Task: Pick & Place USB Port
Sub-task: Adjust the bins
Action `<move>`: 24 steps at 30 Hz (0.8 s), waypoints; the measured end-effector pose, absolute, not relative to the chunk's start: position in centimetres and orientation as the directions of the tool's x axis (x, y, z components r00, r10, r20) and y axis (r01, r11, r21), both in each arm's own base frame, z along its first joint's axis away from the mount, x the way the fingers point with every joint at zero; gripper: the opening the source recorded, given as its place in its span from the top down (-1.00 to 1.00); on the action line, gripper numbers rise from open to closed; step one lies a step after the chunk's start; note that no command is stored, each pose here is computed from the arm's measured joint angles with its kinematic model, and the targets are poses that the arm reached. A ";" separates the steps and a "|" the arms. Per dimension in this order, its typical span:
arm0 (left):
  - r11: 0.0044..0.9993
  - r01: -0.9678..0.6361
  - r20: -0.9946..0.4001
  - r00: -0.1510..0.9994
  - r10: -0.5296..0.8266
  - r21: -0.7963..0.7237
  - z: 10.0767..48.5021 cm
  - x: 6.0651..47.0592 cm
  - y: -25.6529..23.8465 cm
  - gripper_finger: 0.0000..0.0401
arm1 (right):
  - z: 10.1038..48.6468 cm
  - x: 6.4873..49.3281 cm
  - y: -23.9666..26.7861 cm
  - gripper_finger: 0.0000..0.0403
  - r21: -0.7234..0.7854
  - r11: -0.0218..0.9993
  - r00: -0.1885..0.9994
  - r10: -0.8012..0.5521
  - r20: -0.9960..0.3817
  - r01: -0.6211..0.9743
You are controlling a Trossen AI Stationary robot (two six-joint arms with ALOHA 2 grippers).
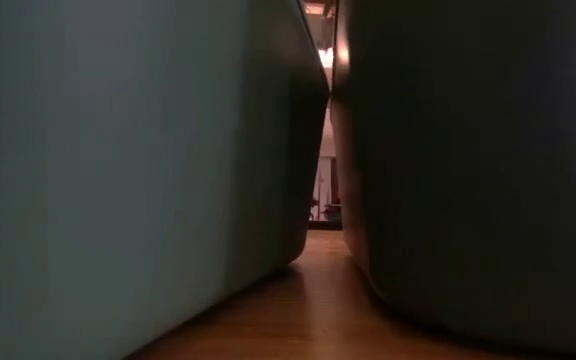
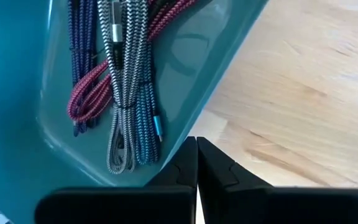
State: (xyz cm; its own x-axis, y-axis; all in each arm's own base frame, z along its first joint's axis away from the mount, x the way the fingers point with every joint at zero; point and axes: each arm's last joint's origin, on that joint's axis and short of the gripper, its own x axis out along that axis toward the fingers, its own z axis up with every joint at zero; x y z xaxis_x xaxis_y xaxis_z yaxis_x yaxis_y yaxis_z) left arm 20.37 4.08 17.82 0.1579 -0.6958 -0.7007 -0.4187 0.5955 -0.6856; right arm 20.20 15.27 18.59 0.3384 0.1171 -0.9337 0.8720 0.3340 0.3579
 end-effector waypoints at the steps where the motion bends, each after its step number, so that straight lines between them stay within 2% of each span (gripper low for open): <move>1: 0.589 -0.420 -0.691 0.141 -0.709 -0.690 17.5 20.2 3.6 0.99 | 18.6 20.3 15.2 1.00 0.359 0.338 0.340 0.116 -0.933 0.870; 8: 0.546 -0.472 -0.639 0.048 -0.768 -0.692 16.3 19.6 0.9 0.99 | 19.0 20.2 12.5 1.00 0.270 0.380 0.311 -0.048 -0.949 0.885; 13: 0.491 -0.434 -0.579 0.093 -0.810 -0.756 16.1 20.8 -0.5 0.99 | 19.9 20.2 10.0 1.00 0.215 0.425 0.303 -0.150 -0.941 0.879; 18: 0.474 -0.378 -0.559 0.153 -0.815 -0.795 16.3 22.3 -1.7 1.00 | 21.3 20.2 8.0 1.00 0.239 0.446 0.374 -0.245 -0.894 0.863; 20: 0.501 -0.356 -0.582 0.169 -0.796 -0.789 16.3 22.6 -2.0 0.99 | 22.0 20.1 7.3 1.00 0.252 0.459 0.411 -0.287 -0.865 0.852; 24: 0.638 -0.306 -0.704 0.213 -0.678 -0.707 16.0 23.0 -2.3 1.00 | 24.1 19.8 5.9 1.00 0.271 0.506 0.485 -0.355 -0.799 0.819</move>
